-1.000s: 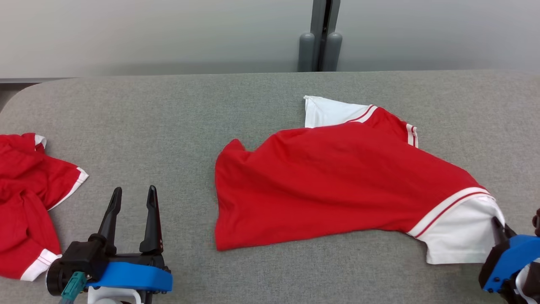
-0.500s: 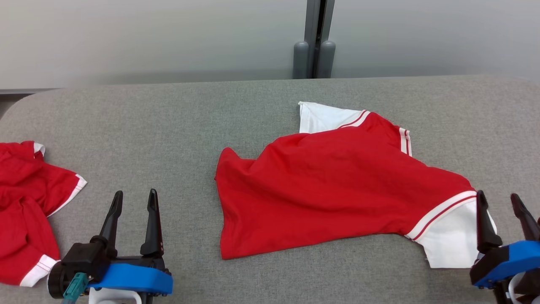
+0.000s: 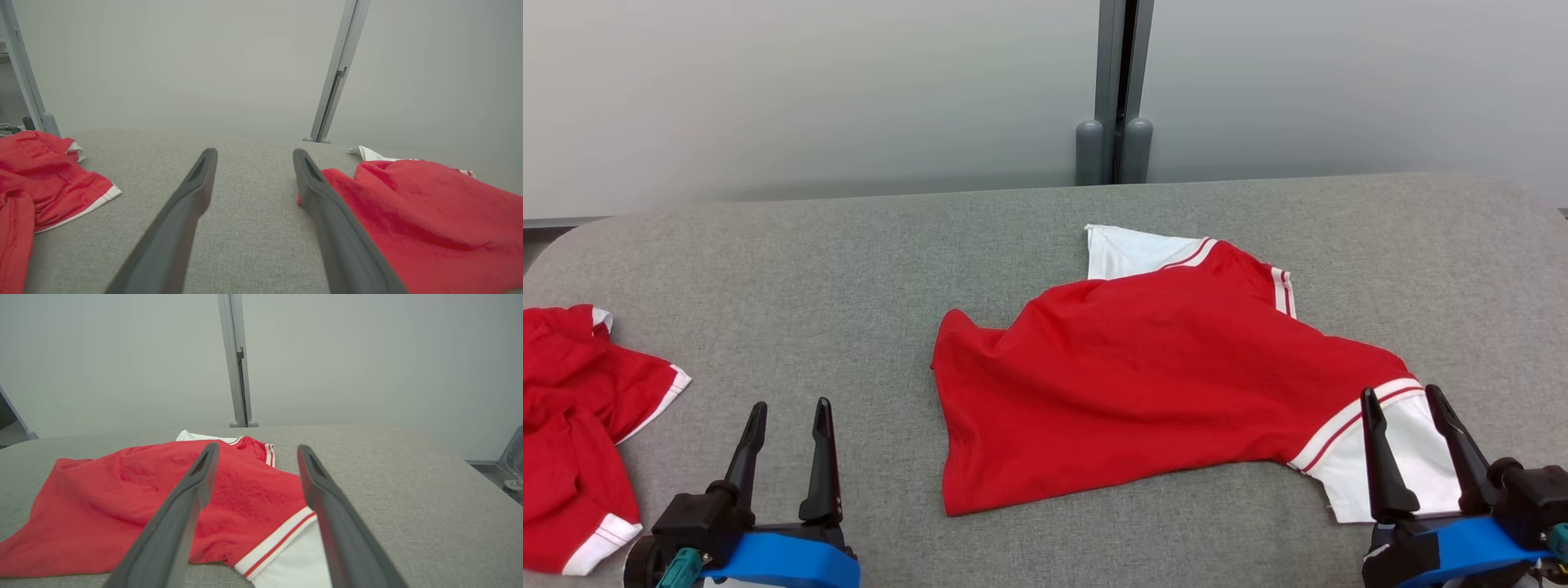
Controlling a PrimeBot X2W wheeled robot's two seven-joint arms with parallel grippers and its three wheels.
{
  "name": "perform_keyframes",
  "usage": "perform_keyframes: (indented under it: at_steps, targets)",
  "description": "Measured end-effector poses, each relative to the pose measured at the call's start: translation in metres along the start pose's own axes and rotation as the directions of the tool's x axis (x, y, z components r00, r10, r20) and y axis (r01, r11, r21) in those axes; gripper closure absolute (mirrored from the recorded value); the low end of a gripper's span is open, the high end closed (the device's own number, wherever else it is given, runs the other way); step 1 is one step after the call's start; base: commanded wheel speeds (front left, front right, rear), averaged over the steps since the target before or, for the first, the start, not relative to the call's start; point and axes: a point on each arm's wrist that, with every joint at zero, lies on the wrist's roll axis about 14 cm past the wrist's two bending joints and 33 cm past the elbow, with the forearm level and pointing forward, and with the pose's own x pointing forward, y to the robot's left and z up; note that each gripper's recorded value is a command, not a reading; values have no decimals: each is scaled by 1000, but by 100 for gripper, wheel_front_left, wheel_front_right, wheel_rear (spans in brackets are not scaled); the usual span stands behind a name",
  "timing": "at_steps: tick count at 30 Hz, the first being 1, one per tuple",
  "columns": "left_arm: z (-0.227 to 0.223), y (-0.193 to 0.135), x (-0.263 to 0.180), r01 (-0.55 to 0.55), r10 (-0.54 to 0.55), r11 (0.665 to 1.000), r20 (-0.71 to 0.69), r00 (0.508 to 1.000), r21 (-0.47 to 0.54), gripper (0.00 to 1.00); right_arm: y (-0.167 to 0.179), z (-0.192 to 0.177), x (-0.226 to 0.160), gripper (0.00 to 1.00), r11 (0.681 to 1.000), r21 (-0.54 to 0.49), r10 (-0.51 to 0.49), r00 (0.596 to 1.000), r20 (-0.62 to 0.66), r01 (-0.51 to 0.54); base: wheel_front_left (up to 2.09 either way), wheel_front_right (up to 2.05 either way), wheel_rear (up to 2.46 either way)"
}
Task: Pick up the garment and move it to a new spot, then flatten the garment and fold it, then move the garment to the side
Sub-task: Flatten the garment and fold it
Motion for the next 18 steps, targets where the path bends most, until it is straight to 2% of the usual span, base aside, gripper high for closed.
perform_keyframes:
  at_steps: [14,18]
  targets:
    - [-8,-7,3,19,-19,1000,-25,1000,1,0,1,-6,0,0,1000,12,1,1000,-25,0,0,0,0]
    - [-19,-29,15,84,-86,996,-63,994,-26,0,3,-11,3,0,1000,19,6,999,-38,-5,0,0,0]
